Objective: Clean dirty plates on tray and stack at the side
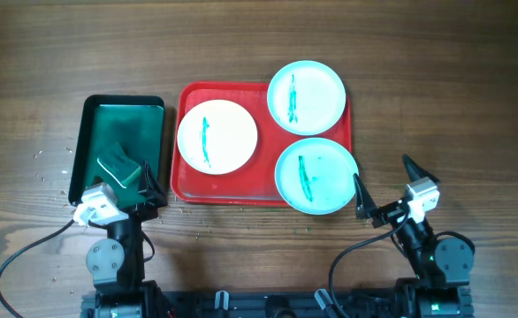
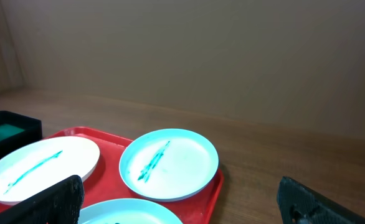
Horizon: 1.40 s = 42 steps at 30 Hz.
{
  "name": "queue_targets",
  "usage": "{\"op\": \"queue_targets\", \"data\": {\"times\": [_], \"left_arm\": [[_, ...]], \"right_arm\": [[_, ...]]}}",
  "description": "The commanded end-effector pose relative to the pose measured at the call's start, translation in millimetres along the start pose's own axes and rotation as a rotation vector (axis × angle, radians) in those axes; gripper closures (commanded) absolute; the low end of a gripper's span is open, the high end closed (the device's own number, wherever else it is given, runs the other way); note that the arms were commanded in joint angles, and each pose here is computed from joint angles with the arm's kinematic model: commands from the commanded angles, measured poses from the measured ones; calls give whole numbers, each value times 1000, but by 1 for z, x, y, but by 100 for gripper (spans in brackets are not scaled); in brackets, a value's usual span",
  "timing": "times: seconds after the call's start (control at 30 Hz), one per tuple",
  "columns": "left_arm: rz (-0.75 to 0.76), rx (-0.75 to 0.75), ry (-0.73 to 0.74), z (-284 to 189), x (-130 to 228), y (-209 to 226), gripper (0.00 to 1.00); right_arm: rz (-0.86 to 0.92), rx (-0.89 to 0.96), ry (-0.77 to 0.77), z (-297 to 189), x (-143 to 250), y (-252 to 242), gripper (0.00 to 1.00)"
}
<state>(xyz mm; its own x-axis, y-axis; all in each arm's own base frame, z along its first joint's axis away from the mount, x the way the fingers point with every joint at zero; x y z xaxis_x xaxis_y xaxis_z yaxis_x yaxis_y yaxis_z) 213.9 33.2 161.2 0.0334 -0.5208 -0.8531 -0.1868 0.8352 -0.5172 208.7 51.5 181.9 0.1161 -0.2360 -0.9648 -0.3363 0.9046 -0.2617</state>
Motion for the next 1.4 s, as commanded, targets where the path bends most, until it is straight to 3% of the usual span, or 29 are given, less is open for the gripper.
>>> {"op": "queue_targets", "data": {"times": [0.0,0.17,0.3,0.5,0.57,0.63,0.9,1.0,1.17,1.23,1.37], "left_arm": [[-7,33,-11,0,-2,-6,0],[-76,132,-43,-7,-27,-31,0],[-114,129,-35,-18,-60,-50,0],[-105,57,124,-24,-106,-83,0],[-98,12,194,-18,-118,-91,0],[-72,-90,363,1,-130,-102,0],[-75,-364,811,45,-120,-105,0],[-63,-459,917,67,-100,-91,0],[-58,-538,1016,89,-70,-74,0],[-58,-557,1043,94,-62,-69,0],[-65,-558,1043,99,-59,-68,0]], "right_arm": [[34,-1,-32,0,-27,-6,0],[60,-70,-4,11,-54,-9,0],[138,-99,11,30,-92,-22,0],[182,-205,79,71,-132,-36,0],[223,-255,148,85,-136,-37,0],[309,-310,307,103,-134,-40,0],[273,-358,731,113,-104,-52,0],[199,-371,725,127,-94,-57,0],[397,-519,607,154,-106,-36,0],[438,-408,710,164,-85,-37,0],[449,-402,829,177,-63,-3,0]]}}
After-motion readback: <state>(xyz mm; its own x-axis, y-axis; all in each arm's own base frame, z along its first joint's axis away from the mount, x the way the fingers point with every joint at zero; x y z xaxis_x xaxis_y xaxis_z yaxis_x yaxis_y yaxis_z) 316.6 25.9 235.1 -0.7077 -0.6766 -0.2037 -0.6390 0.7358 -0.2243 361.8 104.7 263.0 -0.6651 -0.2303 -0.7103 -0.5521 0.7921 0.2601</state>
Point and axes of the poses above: each gripper's point midway between its finger pads, its own z axis out along the fingers, its own y axis along the line the jaws close on, x = y × z, the point moved 3 cm from there along -z, back along the fingers, and after that the axes turned 14 degrees about -z, right-handed, at the moved point
